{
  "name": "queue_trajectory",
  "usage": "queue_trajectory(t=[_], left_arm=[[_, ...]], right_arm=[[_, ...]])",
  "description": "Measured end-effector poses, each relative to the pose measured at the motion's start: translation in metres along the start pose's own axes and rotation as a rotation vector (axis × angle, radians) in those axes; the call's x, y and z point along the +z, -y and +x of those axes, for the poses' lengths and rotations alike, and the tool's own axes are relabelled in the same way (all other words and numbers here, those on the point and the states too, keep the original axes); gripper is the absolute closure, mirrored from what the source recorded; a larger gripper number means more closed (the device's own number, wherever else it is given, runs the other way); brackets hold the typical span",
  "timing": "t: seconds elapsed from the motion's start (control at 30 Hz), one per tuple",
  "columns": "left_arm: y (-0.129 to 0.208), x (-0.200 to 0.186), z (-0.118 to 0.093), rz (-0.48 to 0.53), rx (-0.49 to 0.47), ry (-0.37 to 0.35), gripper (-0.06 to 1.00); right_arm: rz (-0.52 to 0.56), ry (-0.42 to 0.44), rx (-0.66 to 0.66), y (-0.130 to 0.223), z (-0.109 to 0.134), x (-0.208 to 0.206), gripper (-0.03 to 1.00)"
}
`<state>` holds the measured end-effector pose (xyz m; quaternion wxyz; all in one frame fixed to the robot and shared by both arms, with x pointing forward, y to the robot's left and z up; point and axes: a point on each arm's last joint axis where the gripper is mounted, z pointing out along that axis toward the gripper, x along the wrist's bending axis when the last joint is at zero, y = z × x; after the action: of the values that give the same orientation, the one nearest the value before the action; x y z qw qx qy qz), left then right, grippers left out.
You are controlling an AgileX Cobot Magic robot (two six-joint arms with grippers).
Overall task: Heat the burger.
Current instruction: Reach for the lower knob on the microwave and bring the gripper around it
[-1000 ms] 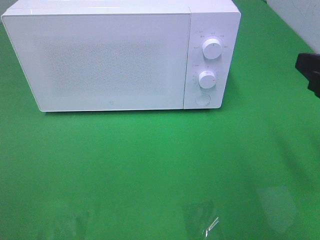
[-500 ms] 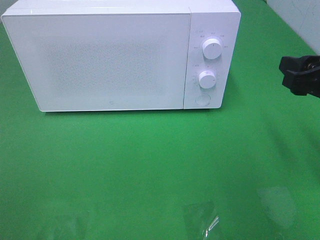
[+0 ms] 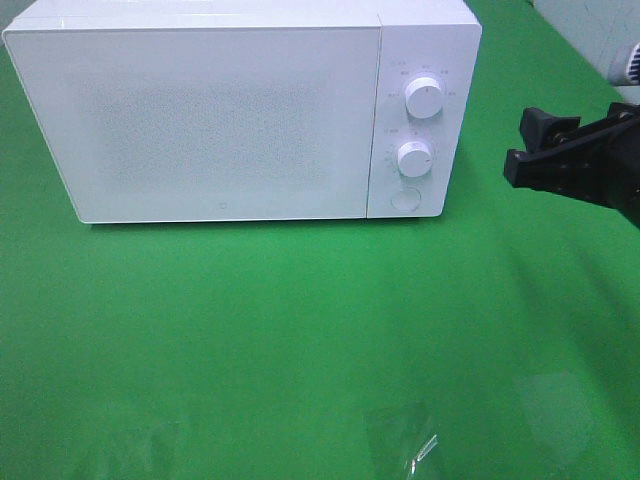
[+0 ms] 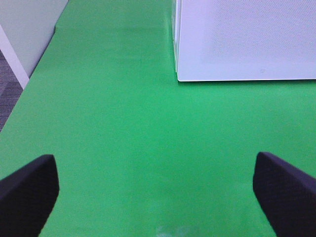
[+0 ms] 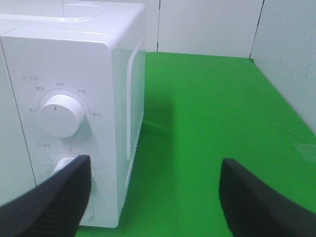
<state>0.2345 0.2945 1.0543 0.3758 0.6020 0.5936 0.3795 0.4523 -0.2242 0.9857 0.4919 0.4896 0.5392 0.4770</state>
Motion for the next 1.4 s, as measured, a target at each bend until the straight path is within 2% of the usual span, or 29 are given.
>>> queue_trajectory(t=[0.23,0.3,0.57,1.4], left_arm=[[0.0,0.0,0.0,0.0,0.0,0.0,-0.05],[0.0,0.0,0.0,0.0,0.0,0.0,-0.05],[0.0,0.0,0.0,0.0,0.0,0.0,-0.05],[0.0,0.0,0.0,0.0,0.0,0.0,-0.05]], right_arm=[[-0.028,0.032,-0.009,0.011,0.019,-0.002,0.25],[-0.017,0.022,-0.024,0.02,0.036,-0.004,0.25],[0.011,0.006,-0.019,0.029,0.067,0.008,0.2],[0.057,0.019,0.03,0.054,0.093,0.035,0.2]])
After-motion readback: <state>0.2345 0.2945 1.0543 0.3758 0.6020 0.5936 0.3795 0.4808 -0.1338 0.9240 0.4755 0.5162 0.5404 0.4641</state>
